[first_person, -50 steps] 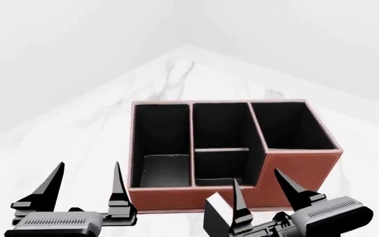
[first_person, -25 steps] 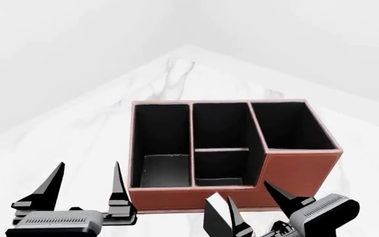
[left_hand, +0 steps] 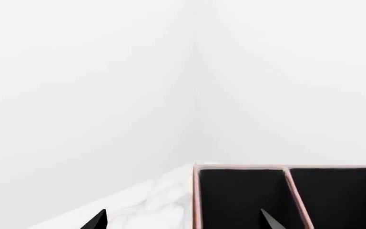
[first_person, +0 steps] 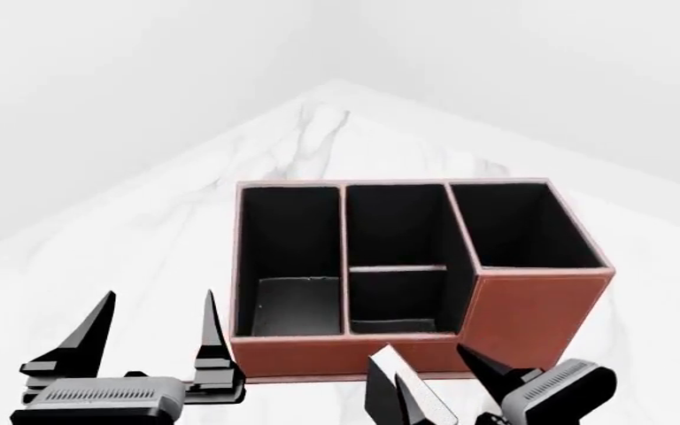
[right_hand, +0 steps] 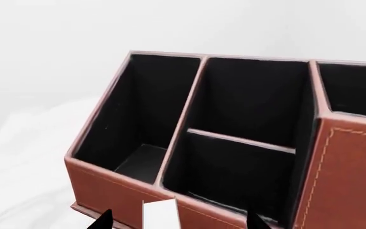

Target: Pick up the book and place it in the right compartment of the caddy.

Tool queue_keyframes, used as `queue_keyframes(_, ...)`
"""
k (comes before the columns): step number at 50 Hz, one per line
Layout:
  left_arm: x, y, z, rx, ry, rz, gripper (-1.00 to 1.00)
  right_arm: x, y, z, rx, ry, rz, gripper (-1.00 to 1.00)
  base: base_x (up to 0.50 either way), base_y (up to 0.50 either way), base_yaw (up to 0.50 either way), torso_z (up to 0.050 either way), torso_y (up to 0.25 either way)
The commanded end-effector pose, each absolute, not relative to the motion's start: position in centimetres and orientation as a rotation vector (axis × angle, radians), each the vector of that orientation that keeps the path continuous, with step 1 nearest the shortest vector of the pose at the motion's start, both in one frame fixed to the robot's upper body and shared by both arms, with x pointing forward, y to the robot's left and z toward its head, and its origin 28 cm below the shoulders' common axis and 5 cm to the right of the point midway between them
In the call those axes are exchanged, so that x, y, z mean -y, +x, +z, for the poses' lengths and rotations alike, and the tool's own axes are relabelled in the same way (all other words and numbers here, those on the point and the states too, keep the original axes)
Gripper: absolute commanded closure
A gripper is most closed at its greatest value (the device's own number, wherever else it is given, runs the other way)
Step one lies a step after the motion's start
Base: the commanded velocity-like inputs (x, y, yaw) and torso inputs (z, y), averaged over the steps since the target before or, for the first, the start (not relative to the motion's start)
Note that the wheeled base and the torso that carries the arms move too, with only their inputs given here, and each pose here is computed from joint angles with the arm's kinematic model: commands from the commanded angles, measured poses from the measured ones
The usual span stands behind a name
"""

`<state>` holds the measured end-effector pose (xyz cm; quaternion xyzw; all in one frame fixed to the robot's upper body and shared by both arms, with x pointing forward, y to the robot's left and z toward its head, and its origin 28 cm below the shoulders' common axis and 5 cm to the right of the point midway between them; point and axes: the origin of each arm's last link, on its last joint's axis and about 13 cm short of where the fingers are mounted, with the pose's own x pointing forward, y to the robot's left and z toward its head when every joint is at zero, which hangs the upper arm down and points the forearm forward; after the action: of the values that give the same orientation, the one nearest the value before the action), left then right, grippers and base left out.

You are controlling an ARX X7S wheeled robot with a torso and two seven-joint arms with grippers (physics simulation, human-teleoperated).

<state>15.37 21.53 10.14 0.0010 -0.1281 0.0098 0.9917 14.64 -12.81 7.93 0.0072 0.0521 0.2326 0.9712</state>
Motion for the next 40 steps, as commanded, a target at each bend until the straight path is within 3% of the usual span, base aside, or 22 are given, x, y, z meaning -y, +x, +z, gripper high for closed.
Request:
queue_keyframes(1, -21.5, 15.3, 10.1, 0.256, 0.002, 0.02, -1.0, 12.9, 14.4, 7.5, -0.12, -0.001, 0.471, -1.0, 0.0, 0.0, 0.0, 0.0, 0.0)
queue_keyframes(40, -21.5, 15.3, 10.1, 0.253, 0.004, 0.019, -1.0, 13.2, 13.5, 5.8, -0.16, 0.001, 0.468, -1.0, 0.0, 0.0, 0.0, 0.0, 0.0)
